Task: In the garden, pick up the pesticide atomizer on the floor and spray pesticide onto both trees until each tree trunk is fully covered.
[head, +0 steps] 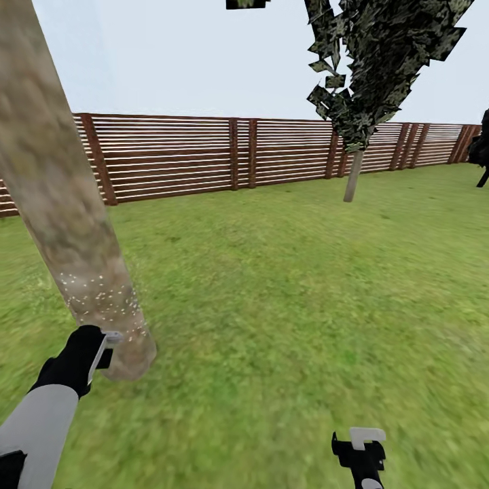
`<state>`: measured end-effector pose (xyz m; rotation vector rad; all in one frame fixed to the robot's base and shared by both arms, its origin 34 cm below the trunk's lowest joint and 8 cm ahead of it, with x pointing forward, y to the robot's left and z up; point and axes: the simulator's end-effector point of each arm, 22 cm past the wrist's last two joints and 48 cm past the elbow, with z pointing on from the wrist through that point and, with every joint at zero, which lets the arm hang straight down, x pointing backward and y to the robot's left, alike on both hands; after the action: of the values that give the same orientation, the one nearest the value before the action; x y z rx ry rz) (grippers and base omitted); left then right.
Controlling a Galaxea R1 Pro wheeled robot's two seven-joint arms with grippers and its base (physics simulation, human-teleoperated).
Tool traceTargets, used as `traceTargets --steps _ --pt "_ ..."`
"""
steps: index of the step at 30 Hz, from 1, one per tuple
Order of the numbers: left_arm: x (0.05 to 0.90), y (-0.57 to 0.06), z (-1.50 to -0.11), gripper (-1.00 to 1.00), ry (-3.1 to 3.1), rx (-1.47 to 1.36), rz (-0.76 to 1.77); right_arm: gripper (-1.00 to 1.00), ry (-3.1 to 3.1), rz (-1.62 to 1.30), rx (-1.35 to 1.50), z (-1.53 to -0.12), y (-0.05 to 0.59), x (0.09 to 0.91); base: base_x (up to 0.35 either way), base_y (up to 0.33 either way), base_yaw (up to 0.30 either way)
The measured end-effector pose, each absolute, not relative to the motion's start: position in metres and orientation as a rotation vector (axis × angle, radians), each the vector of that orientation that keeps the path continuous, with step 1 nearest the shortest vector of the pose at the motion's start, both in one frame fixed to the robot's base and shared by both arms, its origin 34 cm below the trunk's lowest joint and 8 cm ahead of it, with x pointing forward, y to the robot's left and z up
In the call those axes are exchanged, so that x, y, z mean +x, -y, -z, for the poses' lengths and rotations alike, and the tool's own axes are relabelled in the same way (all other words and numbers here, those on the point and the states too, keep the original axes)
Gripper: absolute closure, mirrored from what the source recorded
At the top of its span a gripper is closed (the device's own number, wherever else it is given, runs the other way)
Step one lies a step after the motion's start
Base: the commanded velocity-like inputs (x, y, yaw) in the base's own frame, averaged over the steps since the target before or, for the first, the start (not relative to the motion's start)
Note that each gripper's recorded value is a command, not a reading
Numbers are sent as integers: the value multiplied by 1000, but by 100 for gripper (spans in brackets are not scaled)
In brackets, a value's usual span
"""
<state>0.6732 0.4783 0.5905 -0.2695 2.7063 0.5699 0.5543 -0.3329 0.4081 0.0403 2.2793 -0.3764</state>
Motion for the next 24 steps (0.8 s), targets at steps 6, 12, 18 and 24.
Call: traceTargets --steps 6,12,18,24 --pt "669 -485 -589 100 -2709 -281 -579 -100 -2280 376 40 -408 333 554 18 -218 186" --pt "655 -517 -593 100 -2701 -307 -645 -100 -2281 377 40 -408 333 554 54 -11 5" --pt "663 -461 -572 100 -2738 -260 -532 -100 -2280 376 40 -408 333 554 0 0 0" --pt "656 -502 -585 100 -2717 -287 -622 -100 -2280 376 40 -408 333 554 0 0 0"
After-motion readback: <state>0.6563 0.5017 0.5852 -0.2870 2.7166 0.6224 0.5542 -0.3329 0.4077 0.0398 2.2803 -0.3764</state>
